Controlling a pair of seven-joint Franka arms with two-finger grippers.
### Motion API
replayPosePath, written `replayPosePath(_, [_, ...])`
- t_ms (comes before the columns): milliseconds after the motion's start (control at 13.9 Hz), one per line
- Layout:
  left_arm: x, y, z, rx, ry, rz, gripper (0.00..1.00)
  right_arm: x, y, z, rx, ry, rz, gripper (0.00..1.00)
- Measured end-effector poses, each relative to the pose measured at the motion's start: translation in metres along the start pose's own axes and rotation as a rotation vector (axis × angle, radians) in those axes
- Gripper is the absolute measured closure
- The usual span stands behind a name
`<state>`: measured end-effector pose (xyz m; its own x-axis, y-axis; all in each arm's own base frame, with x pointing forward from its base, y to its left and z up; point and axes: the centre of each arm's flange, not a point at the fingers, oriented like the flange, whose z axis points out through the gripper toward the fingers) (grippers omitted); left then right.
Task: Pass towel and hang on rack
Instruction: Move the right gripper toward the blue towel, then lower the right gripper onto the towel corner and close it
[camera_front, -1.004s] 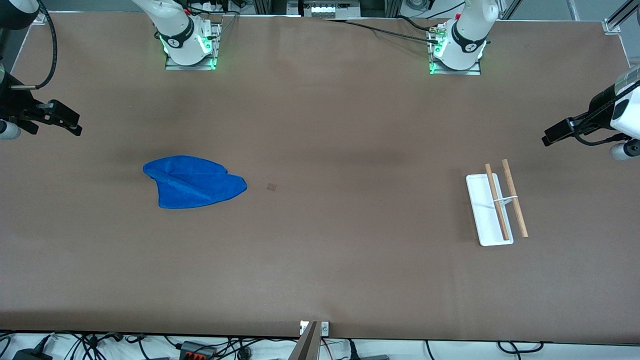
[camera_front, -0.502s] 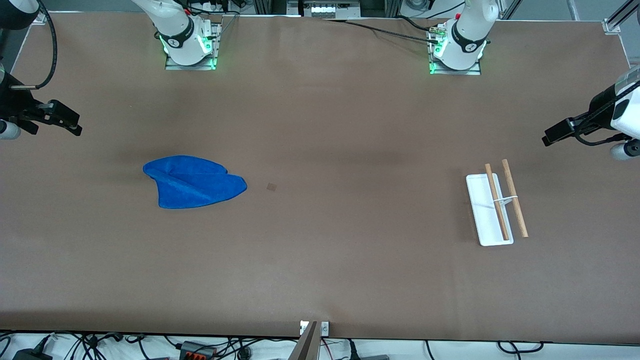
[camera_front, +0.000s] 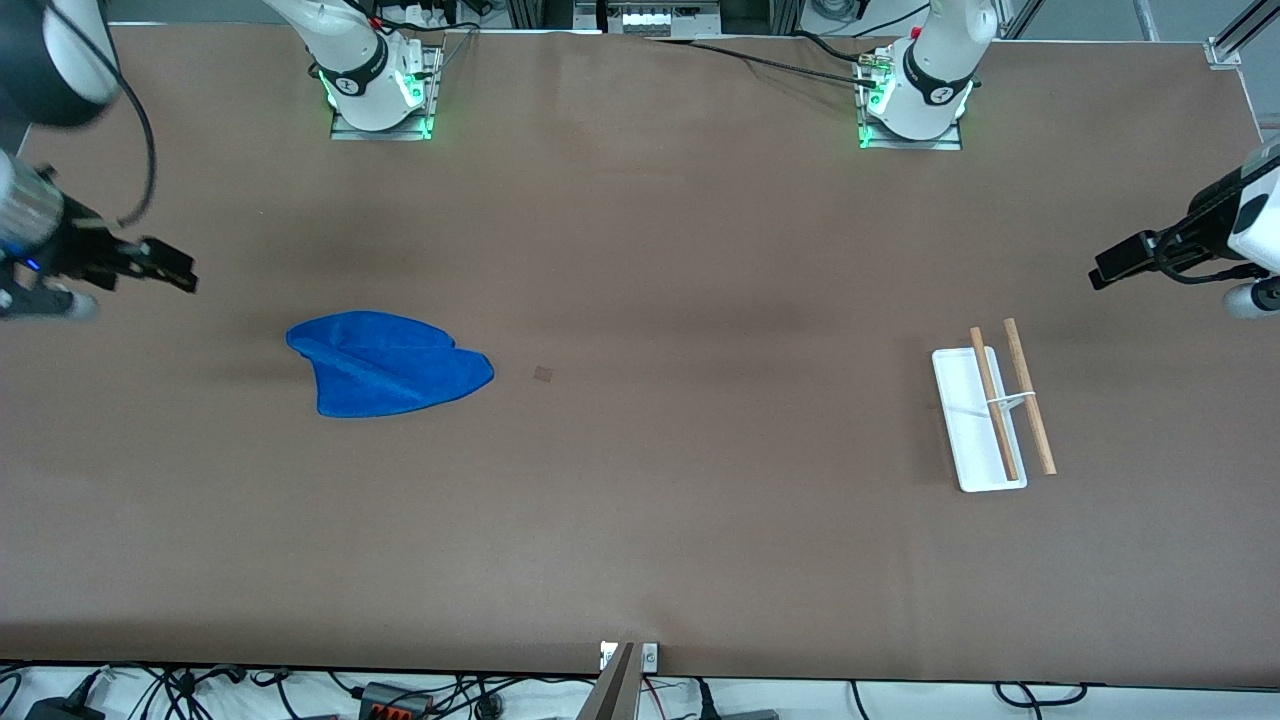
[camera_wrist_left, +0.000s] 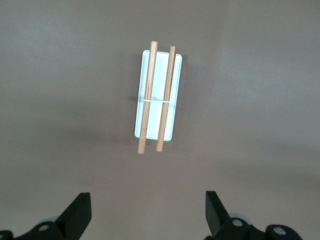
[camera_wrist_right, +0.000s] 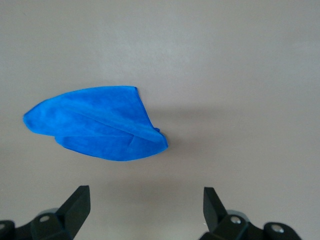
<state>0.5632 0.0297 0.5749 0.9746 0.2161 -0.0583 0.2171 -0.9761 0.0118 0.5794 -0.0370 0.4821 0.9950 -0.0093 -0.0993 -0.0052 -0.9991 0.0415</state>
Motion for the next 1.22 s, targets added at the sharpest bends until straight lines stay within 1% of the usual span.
replayPosePath(215, [0.000,-0.002,0.000,-0.002,-0.001,0.007,0.00,0.025,0.004,0.080,0.004,-0.119,0.005,0.00])
replayPosePath(359, [0.001,-0.002,0.001,-0.003,-0.002,0.007,0.00,0.034,0.010,0.129,0.011,-0.196,0.006,0.00])
replayPosePath(502, [0.001,-0.002,0.001,-0.004,-0.002,0.007,0.00,0.038,0.014,0.171,0.038,-0.261,-0.055,0.00])
replayPosePath(646, [0.001,-0.002,0.001,-0.004,-0.002,0.006,0.00,0.039,0.015,0.204,0.078,-0.307,-0.145,0.00])
replayPosePath(717, [0.001,-0.003,0.001,-0.004,-0.002,0.006,0.00,0.039,0.017,0.216,0.119,-0.319,-0.175,0.00])
replayPosePath(861, [0.001,-0.003,0.001,-0.004,-0.002,0.005,0.00,0.039,0.027,0.238,0.213,-0.320,-0.213,0.00])
replayPosePath(1219, [0.001,-0.004,0.001,-0.005,-0.002,0.004,0.00,0.037,0.052,0.293,0.355,-0.308,-0.284,0.00])
